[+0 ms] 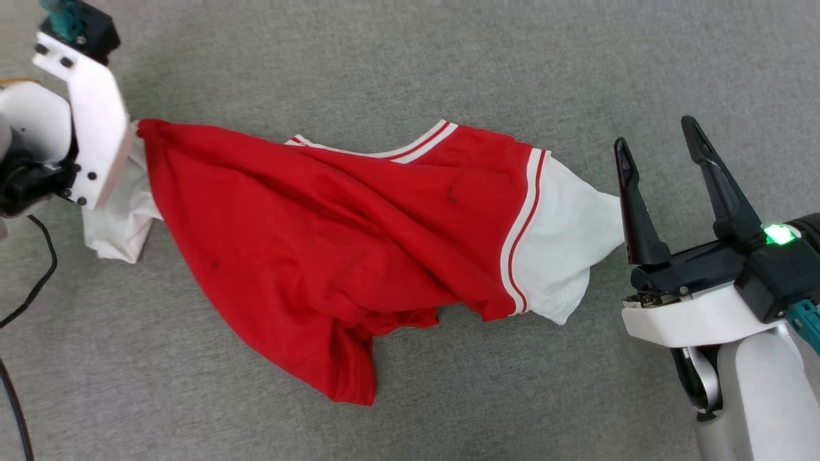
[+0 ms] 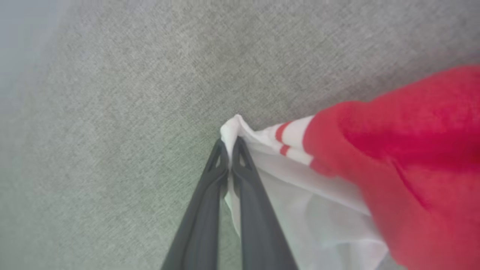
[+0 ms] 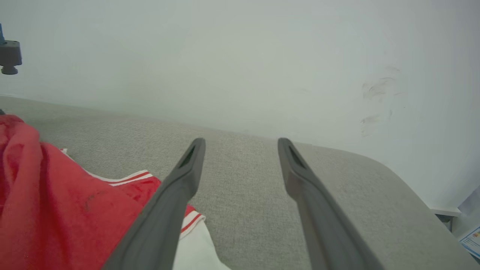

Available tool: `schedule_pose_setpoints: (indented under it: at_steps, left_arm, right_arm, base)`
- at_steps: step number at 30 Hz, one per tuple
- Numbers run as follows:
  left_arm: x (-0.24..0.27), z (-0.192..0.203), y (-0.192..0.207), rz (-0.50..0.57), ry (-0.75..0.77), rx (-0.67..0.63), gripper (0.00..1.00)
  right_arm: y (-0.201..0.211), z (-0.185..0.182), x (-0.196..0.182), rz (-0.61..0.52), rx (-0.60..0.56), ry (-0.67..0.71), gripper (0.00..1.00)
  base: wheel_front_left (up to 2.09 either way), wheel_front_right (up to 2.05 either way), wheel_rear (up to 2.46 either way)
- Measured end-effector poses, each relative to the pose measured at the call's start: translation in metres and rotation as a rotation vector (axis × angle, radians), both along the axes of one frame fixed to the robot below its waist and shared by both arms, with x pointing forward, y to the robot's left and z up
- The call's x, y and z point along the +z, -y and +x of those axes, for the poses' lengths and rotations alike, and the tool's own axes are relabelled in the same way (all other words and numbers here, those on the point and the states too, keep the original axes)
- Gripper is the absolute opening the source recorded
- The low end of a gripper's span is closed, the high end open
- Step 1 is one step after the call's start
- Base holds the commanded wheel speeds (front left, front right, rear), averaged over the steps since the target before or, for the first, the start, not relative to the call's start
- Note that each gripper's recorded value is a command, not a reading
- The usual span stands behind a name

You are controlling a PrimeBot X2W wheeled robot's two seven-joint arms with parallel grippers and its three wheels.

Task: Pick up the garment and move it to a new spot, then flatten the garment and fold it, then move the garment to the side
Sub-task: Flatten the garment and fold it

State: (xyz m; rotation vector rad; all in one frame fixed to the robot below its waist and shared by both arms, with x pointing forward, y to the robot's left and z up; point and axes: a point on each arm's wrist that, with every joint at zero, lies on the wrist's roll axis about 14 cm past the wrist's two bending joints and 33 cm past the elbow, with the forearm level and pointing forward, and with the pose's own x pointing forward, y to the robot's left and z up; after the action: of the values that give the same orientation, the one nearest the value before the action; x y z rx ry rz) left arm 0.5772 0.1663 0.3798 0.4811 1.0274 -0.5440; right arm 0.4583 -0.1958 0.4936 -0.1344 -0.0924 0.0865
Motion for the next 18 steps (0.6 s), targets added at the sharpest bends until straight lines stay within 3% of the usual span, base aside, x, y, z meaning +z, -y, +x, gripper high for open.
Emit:
schedule_pose_setpoints:
  at_steps: [9,13,18]
  left_arm:
    - [0.093,0.012,0.015,-0.08,0.351,-0.126,0.0]
    - [0.111,-0.011,0.01,-0.102,0.408,-0.16,0.0]
    - [0.094,-0.062,-0.002,-0.128,0.392,-0.141,0.0]
  right_arm:
    - [-0.012,-0.009,0.022,0.02,0.031,0.052,1.0]
    - [-0.017,-0.017,0.03,0.029,0.046,0.067,1.0]
    - [-0.026,-0.028,0.038,0.042,0.066,0.083,1.0]
  base:
    - [0.0,0.0,0.0]
    - [0.0,0.0,0.0]
    - [0.0,0.0,0.0]
